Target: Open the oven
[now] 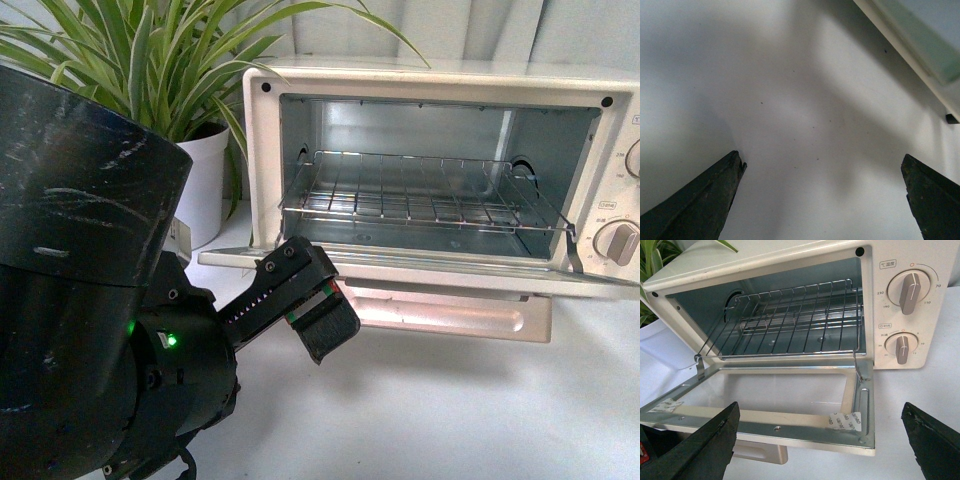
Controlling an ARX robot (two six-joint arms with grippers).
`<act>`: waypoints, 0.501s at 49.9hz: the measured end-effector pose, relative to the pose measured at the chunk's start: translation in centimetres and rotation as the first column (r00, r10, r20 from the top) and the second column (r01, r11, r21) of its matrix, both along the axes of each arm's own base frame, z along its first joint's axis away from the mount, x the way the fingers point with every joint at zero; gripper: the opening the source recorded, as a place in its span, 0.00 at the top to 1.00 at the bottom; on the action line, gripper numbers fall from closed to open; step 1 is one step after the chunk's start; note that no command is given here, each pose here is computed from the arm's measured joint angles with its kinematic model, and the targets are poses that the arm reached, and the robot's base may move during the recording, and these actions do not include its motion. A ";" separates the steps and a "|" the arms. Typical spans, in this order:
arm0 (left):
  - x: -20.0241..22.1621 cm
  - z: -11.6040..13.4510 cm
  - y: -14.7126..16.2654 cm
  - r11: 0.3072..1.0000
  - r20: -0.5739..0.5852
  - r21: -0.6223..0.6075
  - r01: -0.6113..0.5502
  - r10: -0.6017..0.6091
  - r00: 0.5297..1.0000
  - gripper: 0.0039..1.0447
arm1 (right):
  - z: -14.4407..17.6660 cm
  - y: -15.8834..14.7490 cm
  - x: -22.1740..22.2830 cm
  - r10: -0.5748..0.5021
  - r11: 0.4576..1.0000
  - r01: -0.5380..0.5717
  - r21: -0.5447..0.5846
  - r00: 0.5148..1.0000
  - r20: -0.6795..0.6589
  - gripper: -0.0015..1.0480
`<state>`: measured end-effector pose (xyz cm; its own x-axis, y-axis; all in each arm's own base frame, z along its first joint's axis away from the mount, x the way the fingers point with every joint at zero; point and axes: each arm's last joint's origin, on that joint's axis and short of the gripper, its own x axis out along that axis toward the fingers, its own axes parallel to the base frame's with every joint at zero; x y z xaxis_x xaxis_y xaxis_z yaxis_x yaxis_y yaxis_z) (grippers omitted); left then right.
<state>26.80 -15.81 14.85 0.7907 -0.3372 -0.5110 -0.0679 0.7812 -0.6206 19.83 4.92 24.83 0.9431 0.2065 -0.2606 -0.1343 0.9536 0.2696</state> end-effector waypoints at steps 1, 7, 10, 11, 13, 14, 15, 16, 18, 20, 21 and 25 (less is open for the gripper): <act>0.0 0.0 0.0 1.000 0.007 0.020 0.002 -0.002 1.000 0.06 | -0.1 0.0 0.0 0.000 1.000 0.000 0.000 1.000 -0.001 0.09; -0.1 -0.1 0.0 0.993 0.032 0.113 0.024 -0.027 0.999 0.06 | -0.5 -0.3 0.0 -0.008 1.000 0.008 0.000 1.000 -0.009 0.09; -0.2 -0.2 0.0 0.987 0.044 0.156 0.032 -0.039 0.998 0.06 | -0.7 -0.4 -0.1 -0.010 1.000 0.010 0.000 1.000 -0.013 0.09; -0.2 -0.2 0.0 0.984 0.046 0.174 0.036 -0.044 0.998 0.06 | -0.8 -0.4 -0.1 -0.011 1.000 0.011 0.000 1.000 -0.014 0.09; -0.2 -0.3 0.0 0.979 0.051 0.199 0.042 -0.053 0.997 0.06 | -0.8 -0.5 -0.1 -0.011 1.000 0.011 0.000 1.000 -0.015 0.09; -0.2 -0.3 0.0 0.978 0.052 0.203 0.042 -0.053 0.997 0.06 | -0.8 -0.5 -0.1 -0.011 1.000 0.011 0.000 1.000 -0.015 0.09; -0.2 -0.3 0.0 0.975 0.056 0.219 0.043 -0.057 0.997 0.06 | -0.8 -0.5 -0.1 -0.010 1.000 0.010 0.000 1.000 -0.016 0.09; -0.2 -0.3 0.1 0.971 0.060 0.237 0.045 -0.061 0.996 0.06 | -0.9 -0.5 -0.1 -0.011 1.000 0.011 0.000 1.000 -0.016 0.09; -0.3 -0.4 0.0 0.961 0.065 0.271 0.050 -0.070 0.995 0.06 | -1.0 -0.5 -0.2 -0.011 1.000 0.011 0.000 1.000 -0.019 0.09; -0.3 -0.5 0.0 0.946 0.074 0.320 0.056 -0.084 0.994 0.06 | -1.2 -0.6 -0.2 -0.010 1.000 0.010 0.000 1.000 -0.022 0.09; -0.4 -0.6 0.0 0.940 0.076 0.335 0.057 -0.087 0.993 0.06 | -1.2 -0.6 -0.2 -0.010 1.000 0.010 0.000 1.000 -0.023 0.09; -0.6 -0.9 0.0 0.899 0.095 0.433 0.059 -0.111 0.989 0.06 | -1.5 -0.7 -0.3 -0.009 1.000 0.009 0.001 1.000 -0.028 0.09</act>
